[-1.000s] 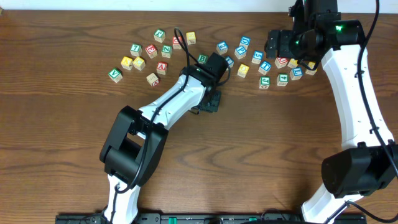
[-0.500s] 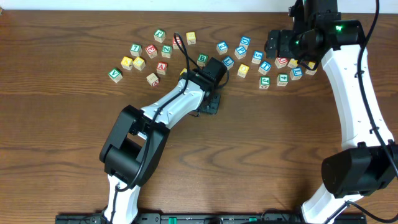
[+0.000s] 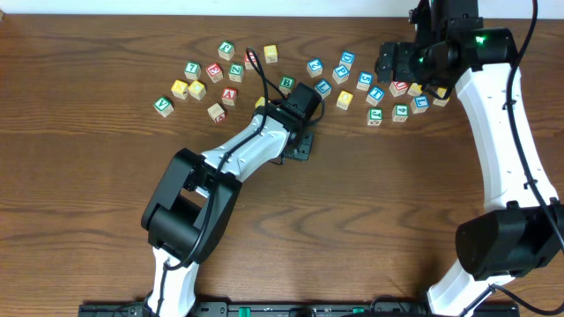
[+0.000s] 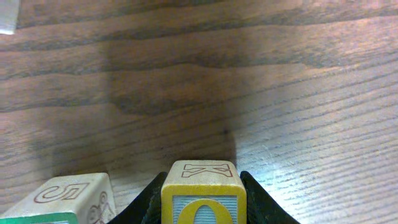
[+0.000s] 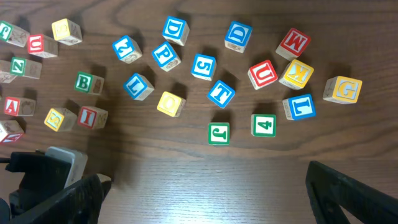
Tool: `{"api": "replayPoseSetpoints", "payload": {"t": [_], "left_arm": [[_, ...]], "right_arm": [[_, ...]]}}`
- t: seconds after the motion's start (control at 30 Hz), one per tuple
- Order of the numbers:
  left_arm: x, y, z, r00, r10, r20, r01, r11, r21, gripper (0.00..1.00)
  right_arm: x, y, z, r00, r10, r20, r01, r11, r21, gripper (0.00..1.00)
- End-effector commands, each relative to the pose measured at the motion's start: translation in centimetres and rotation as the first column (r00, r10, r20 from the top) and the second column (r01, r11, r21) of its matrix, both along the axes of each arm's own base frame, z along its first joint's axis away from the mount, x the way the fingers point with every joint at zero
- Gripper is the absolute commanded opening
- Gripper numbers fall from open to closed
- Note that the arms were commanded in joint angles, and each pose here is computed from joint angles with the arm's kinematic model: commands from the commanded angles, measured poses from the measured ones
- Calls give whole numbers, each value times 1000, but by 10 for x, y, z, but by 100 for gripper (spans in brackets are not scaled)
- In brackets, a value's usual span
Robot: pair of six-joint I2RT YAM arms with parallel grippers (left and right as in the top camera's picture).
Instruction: Spell out ROBOT
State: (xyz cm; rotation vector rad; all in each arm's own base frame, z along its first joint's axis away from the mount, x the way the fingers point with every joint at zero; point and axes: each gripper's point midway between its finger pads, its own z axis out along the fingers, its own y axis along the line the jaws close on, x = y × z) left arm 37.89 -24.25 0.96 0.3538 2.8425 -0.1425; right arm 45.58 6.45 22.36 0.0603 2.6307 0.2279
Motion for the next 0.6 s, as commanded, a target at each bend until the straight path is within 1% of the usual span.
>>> {"api": "replayPoseSetpoints", "payload": {"t": [0.0,0.3,0.43,0.57], "left_arm": [[-1,12,-14,1000,22,-5,-21,998,57,32],[1,15,-13,999,38,3,-38,997,67,31],[4,22,-13,993,116,23,-118,989,88,31],[3,23,-13,989,146,21,-147,986,83,31]], "right_arm": [[2,4,5,1000,-1,13,1,1000,3,99],[2,4,5,1000,0,13,0,1000,3,99],[2,4,5,1000,0,13,0,1000,3,99],[2,4,5,1000,0,13,0,1000,3,99]]}}
